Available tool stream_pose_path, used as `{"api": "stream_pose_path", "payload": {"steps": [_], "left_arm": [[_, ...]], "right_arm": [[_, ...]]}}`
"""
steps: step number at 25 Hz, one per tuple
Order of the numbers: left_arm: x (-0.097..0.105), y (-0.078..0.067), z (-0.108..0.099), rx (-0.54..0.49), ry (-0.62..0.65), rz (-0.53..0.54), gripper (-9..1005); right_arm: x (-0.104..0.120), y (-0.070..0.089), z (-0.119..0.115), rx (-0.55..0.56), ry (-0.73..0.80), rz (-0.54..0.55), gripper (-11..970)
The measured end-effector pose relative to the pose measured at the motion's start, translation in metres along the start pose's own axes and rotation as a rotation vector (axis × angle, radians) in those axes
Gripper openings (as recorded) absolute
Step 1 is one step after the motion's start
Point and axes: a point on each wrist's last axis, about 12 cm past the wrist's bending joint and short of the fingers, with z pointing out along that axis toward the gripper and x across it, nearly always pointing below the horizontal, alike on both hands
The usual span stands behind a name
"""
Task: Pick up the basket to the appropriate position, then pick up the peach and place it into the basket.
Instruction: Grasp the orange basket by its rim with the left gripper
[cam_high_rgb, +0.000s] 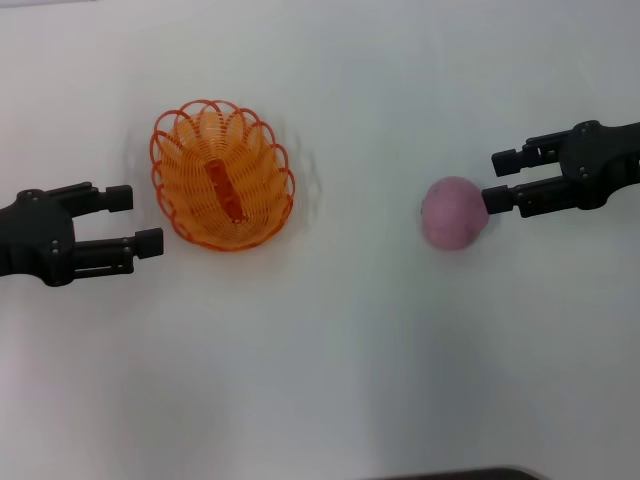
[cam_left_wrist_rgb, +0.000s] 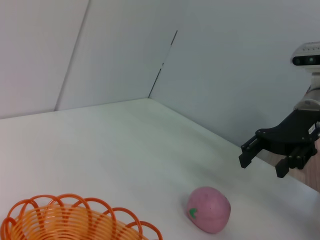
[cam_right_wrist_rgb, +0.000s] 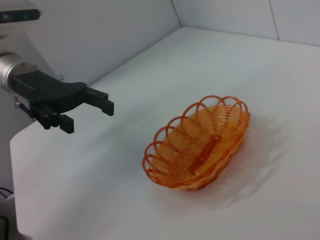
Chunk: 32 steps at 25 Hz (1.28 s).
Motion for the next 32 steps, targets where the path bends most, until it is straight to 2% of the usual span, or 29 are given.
{"api": "stream_pose_path", "payload": {"steps": [19, 25, 32], "left_arm": [[0.000, 0.000, 0.001, 0.003, -0.005, -0.001, 858], [-0.008, 0.001, 0.012, 0.025, -0.136, -0.021, 854], [-0.029, 0.008, 0.043, -0.007, -0.288, -0.043, 850]], "right_arm": [[-0.001, 0.000, 0.000, 0.000, 0.000, -0.002, 723], [-0.003, 0.000, 0.001, -0.001, -0.002, -0.006, 723], [-0.005, 0.000, 0.004, -0.009, -0.003, -0.012, 723]]}}
